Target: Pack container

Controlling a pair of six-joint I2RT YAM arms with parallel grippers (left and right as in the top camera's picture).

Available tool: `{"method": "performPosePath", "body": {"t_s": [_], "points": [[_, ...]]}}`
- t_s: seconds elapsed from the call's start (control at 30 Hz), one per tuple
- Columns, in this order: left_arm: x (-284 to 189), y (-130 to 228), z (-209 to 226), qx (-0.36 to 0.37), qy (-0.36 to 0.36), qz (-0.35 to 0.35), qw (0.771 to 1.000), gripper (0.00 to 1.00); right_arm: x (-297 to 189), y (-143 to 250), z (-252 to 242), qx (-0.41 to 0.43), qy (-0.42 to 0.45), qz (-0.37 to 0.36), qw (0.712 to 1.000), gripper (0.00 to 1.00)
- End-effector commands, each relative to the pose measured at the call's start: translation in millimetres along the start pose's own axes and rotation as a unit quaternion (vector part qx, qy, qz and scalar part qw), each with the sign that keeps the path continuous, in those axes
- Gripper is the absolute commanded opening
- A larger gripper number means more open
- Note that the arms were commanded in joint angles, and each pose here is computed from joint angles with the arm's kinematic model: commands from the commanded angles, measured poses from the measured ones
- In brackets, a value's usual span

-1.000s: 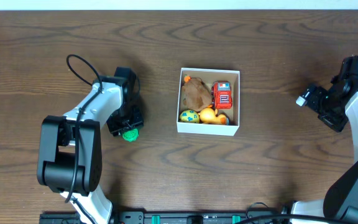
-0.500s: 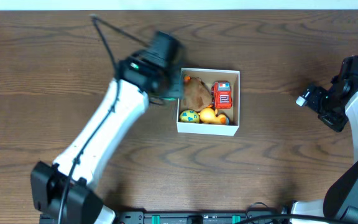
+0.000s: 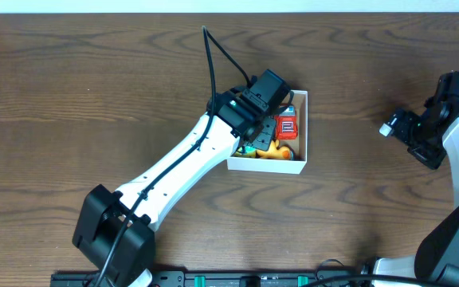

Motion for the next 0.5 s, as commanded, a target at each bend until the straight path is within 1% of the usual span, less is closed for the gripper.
{"method": "performPosePath", "body": {"t_s": [0.0, 0.03, 0.17, 0.23, 0.37, 0.4, 0.47], "points": [[2, -1, 10, -0.004, -0.017, -0.002, 1.000, 0.73, -2, 0, 1, -0.007, -0.003, -0.002, 1.000, 0.99], [2, -2, 11, -0.005, -0.017, -0.002, 1.000, 0.74, -2, 0, 1, -0.007, -0.003, -0.002, 1.000, 0.99], [-3, -4, 17, -0.010, -0.020, -0.008, 1.000, 0.74, -2, 0, 1, -0.008, -0.004, -0.002, 1.000, 0.99], [-11, -6, 26, -0.016, -0.035, -0.020, 0.999, 0.76, -2, -1, 2, -0.013, -0.005, -0.004, 1.000, 0.99], [-39, -10, 59, -0.045, -0.077, -0.053, 0.995, 0.79, -6, 1, 14, -0.045, -0.014, -0.013, 0.999, 0.97], [-46, -11, 67, -0.055, -0.081, -0.061, 0.993, 0.79, -8, 1, 19, -0.057, -0.018, -0.021, 0.998, 0.99], [-63, -12, 90, -0.085, -0.088, -0.081, 0.989, 0.79, -18, 1, 35, -0.091, -0.025, -0.047, 0.994, 0.99]]}}
Point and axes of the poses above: each gripper's point midway between its finger pads, its own x axis out along the fingers, its own z axis along the line the jaws close on, y = z × x, the point moved 4 cm from there along -x, back along the fingers, and after that the axes turned 6 degrees about x, right-handed, at the moved point
